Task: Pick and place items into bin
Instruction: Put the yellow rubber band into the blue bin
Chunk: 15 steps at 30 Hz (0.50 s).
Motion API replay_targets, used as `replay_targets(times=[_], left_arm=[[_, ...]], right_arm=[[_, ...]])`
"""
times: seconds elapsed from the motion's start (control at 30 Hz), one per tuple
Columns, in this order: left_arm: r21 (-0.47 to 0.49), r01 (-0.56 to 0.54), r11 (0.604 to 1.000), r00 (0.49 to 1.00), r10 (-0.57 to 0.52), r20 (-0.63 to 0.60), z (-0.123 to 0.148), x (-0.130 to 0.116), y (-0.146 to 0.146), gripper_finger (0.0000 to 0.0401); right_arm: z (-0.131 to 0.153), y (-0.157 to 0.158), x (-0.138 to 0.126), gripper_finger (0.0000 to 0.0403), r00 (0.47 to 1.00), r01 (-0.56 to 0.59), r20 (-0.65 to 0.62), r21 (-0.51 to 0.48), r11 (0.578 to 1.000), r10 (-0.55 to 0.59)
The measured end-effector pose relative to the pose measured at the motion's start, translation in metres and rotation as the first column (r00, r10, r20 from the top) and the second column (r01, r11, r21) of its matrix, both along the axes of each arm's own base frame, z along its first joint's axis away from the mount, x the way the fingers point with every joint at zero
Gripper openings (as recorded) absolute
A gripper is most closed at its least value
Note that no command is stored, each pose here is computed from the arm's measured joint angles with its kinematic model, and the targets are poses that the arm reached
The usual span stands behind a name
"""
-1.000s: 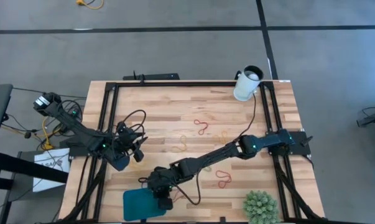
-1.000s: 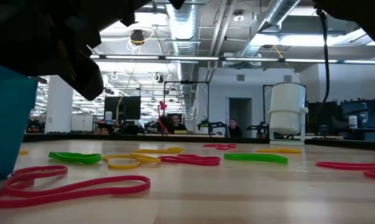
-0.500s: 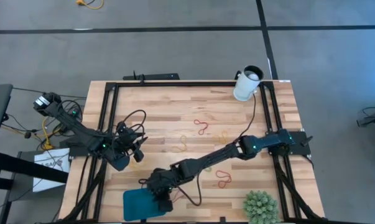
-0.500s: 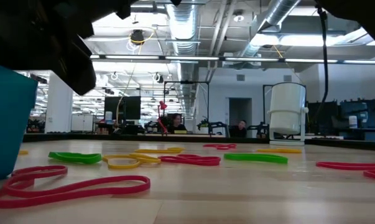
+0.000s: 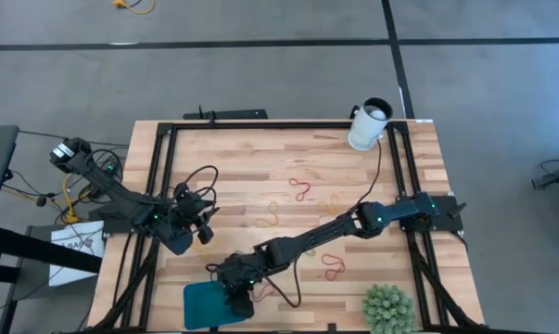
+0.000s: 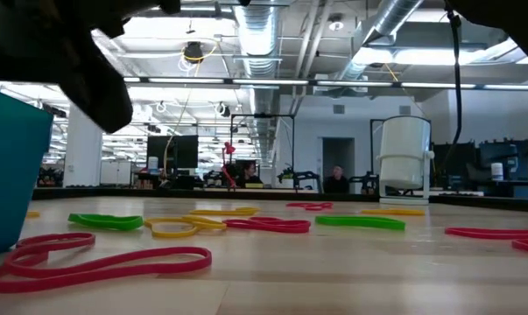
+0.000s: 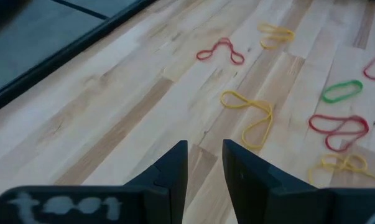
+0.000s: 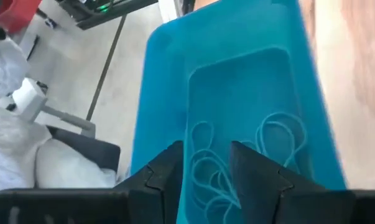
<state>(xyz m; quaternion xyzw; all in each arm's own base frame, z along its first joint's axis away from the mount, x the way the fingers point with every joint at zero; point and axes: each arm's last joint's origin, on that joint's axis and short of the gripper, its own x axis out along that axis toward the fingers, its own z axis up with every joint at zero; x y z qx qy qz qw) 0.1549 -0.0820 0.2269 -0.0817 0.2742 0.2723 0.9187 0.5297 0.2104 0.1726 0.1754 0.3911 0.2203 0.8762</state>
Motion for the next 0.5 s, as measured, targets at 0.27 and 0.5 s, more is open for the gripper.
replay_targets(times=[0.27, 0.5], left_arm=[[-0.008, -0.008, 1.0, 1.0, 0.008, -0.005, -0.001, -0.001, 0.0, 0.0091], [-0.039, -0.015, 0.999, 1.0, 0.015, -0.002, -0.001, -0.001, 0.0, 0.0091]], right_arm=[[0.051, -0.004, -0.011, 0.0123, 0.997, -0.032, 0.074, 0.0, 0.999, 0.032], [0.08, -0.007, -0.022, 0.0123, 0.995, -0.036, 0.088, 0.003, 0.999, 0.036]])
